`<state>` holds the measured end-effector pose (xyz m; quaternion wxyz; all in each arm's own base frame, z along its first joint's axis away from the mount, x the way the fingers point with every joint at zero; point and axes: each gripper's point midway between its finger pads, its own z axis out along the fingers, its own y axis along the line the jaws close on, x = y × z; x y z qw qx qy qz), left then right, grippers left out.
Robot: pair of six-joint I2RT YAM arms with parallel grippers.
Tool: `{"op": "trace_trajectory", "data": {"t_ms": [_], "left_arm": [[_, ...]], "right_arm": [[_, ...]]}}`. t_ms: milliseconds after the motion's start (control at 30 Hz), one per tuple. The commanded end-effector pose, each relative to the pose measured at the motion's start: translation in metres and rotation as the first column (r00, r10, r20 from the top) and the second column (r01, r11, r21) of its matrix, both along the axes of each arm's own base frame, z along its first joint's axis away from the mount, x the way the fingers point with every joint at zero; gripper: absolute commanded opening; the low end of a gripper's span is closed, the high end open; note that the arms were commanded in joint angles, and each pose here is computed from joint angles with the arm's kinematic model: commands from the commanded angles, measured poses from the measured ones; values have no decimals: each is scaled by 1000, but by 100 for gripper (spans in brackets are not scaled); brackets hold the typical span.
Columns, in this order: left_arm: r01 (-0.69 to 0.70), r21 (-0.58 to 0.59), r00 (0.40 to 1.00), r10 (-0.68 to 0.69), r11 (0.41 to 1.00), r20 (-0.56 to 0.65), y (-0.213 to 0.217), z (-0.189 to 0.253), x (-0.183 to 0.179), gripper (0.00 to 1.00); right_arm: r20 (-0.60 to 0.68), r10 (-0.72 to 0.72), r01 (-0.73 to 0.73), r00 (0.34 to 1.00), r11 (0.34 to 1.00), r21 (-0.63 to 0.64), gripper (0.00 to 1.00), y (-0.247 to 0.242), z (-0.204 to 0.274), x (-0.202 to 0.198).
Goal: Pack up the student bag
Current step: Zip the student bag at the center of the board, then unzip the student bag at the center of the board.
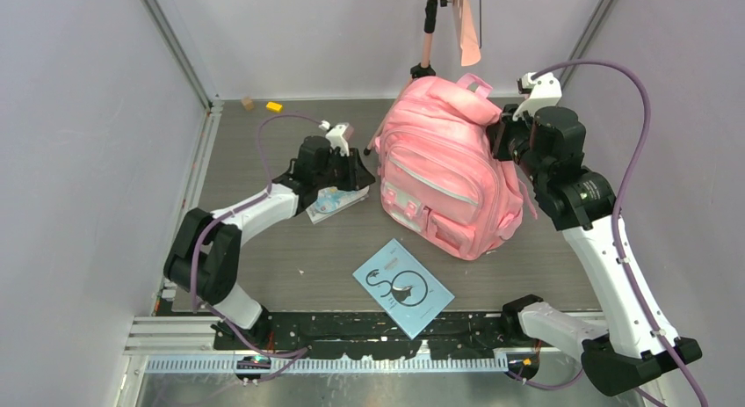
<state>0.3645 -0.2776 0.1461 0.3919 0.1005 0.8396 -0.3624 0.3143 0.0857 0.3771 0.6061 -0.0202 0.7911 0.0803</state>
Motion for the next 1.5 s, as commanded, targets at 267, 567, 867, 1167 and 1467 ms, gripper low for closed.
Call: {"op": "trace_trajectory", "data": {"t_ms": [267,567,867,1167,1467], "left_arm": [[281,40,777,-252,959,576,-8,133,-31,89],[387,35,738,-332,922,587,-3,118,-27,78],[397,98,738,-381,912,557,-3,75,-22,72],[355,117,742,-356,927,568,-4,68,-5,64],[377,121,738,-376,918,561,-18,66,0,62]], "right_arm": [[282,19,-44,959,995,85,0,-1,71,-18],[296,17,-51,955,993,110,0,-4,76,-30],[301,22,-57,953,992,109,0,-4,81,-34],[282,31,-67,959,991,120,0,0,74,-29],[279,37,-73,960,990,120,0,2,73,-28]]}}
